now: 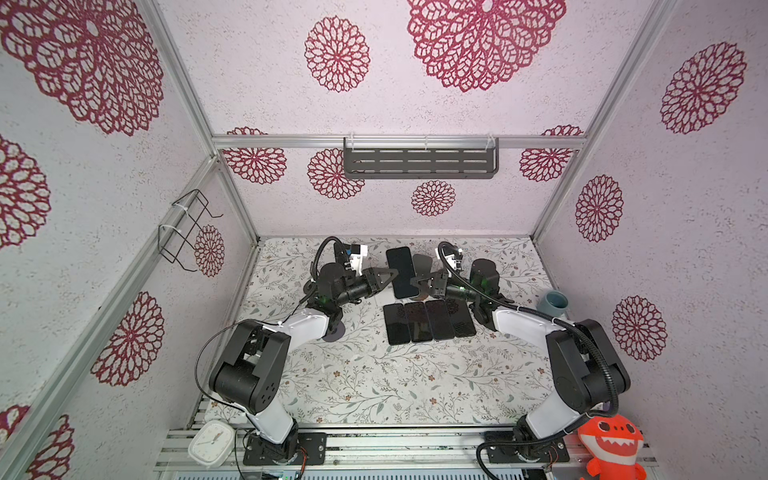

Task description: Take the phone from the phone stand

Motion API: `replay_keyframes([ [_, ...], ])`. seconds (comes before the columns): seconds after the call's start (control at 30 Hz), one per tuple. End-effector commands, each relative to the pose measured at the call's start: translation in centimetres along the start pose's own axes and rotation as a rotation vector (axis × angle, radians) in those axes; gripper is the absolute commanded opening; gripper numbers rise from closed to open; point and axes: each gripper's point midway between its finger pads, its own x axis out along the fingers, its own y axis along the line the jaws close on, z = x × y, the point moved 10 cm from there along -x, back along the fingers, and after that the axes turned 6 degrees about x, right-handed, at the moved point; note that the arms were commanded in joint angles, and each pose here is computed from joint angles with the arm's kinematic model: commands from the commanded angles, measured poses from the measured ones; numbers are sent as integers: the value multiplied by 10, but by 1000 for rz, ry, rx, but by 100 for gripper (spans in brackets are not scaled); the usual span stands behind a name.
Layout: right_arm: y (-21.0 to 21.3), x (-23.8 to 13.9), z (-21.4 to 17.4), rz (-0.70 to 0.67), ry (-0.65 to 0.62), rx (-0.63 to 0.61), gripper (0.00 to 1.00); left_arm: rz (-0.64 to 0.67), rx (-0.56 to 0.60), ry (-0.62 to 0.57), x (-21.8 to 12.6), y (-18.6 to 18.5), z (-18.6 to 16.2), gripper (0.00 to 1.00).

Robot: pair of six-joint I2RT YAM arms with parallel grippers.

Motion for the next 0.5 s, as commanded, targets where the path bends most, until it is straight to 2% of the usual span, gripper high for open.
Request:
replay_keyframes([
  [0.0, 29, 5, 13, 88, -18, -115, 31, -4, 54, 17, 1, -20, 4, 2],
  [0.07, 28, 7, 14, 80, -10, -111, 40, 45, 76, 26, -1, -21, 4, 0],
  [0.23, 27, 5, 18, 27, -18, -124, 55, 96, 102, 20, -7, -28, 7, 0],
  [0.4, 26, -14, 18, -139, -84, -176, 71, 156, 93, 42, -14, -27, 4, 0],
  [0.47, 27, -27, 19, -179, -124, -186, 73, 197, 88, 60, -19, -24, 0, 0],
])
